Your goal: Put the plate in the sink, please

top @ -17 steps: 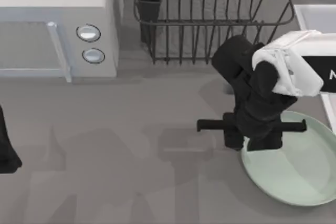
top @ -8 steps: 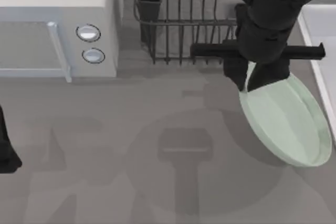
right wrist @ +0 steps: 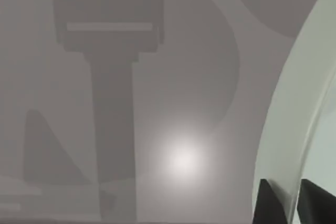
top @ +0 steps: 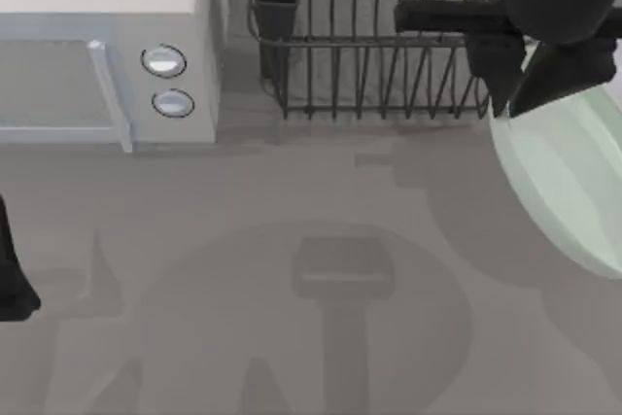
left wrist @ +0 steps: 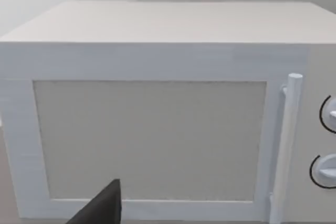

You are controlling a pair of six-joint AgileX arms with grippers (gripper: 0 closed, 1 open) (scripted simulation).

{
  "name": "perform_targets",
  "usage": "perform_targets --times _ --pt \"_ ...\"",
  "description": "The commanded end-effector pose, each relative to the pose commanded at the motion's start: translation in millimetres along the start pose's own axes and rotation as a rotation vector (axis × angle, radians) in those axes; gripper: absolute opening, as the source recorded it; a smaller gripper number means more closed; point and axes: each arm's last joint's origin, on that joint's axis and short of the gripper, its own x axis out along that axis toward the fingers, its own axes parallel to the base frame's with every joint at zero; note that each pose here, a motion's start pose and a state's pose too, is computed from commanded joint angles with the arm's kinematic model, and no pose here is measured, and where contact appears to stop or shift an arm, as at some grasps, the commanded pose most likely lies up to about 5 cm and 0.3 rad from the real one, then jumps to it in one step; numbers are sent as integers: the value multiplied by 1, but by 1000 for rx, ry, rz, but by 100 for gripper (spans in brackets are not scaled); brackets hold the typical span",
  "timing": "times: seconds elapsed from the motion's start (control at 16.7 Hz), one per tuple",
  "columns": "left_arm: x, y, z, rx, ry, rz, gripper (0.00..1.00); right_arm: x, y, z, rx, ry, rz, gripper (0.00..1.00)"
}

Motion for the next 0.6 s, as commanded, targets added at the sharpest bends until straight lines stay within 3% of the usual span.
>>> perform_targets --times 0.3,0.6 --pt "0 0 0 0 0 0 100 3 0 5 -4 4 -3 0" --pt "0 0 0 0 0 0 100 36 -35 80 -7 26 -30 0"
